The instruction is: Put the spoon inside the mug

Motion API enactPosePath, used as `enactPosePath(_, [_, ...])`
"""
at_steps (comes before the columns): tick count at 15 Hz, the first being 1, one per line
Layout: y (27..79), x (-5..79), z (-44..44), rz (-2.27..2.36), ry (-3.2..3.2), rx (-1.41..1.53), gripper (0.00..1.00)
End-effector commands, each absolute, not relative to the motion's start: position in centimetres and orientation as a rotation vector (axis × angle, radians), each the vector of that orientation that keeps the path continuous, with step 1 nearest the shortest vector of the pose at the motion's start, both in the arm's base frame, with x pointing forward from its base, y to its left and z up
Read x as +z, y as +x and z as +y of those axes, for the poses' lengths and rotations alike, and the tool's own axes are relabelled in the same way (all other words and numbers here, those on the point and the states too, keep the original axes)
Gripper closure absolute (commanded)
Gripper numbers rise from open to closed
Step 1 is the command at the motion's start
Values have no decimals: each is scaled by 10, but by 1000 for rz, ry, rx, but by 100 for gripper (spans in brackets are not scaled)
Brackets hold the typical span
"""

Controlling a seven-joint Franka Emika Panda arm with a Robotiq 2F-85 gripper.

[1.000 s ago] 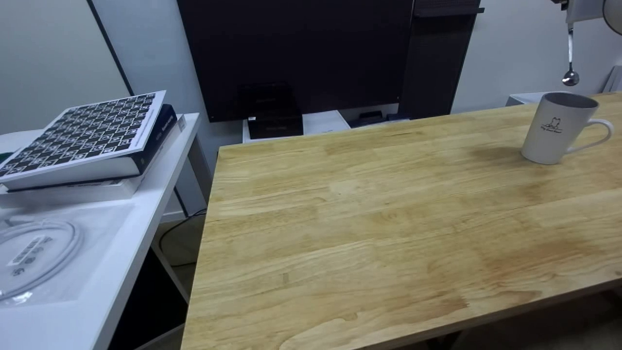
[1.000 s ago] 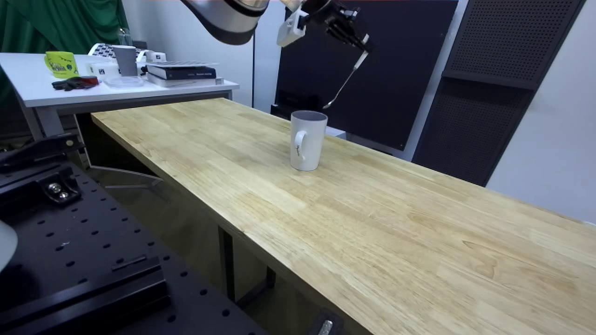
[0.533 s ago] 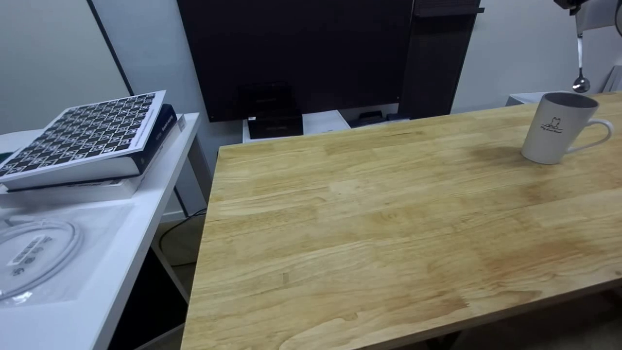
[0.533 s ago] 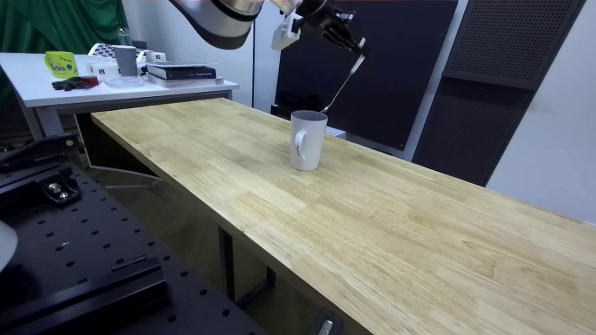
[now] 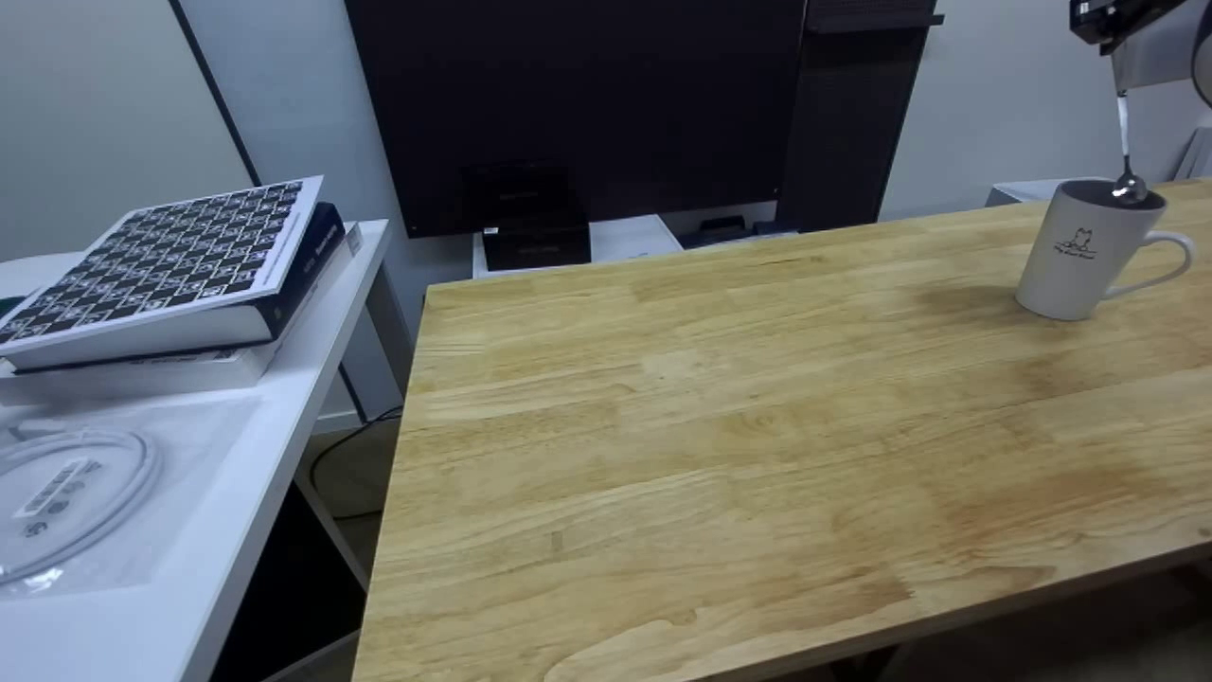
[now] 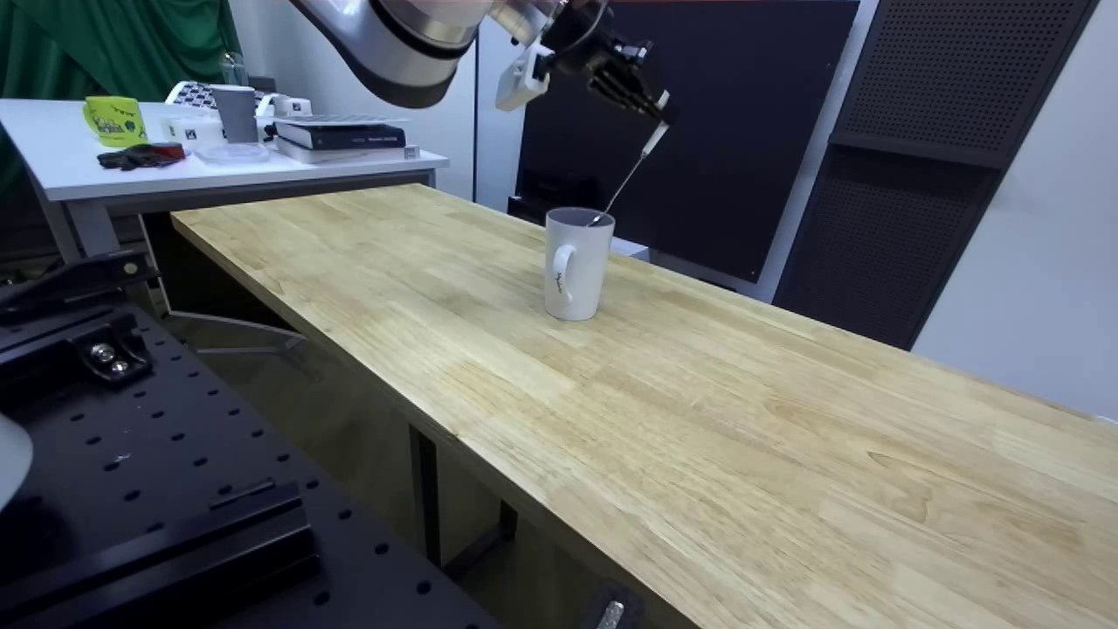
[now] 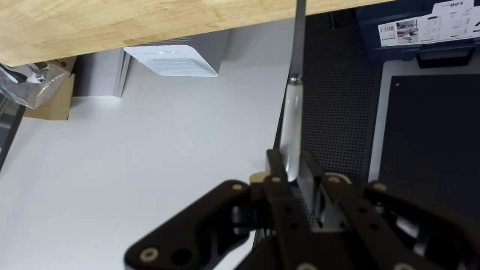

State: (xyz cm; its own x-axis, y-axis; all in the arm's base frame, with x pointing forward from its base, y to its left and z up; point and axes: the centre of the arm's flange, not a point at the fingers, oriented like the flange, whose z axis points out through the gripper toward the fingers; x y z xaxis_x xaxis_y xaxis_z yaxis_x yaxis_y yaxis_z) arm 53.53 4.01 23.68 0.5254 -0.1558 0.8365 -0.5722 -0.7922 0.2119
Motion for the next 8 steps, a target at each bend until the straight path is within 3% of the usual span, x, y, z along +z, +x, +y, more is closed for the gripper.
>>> enactPosePath(1, [514,223,43,-562,2286,1190,96])
enactPosePath(8, [506,197,49,-548,2327,1120,96])
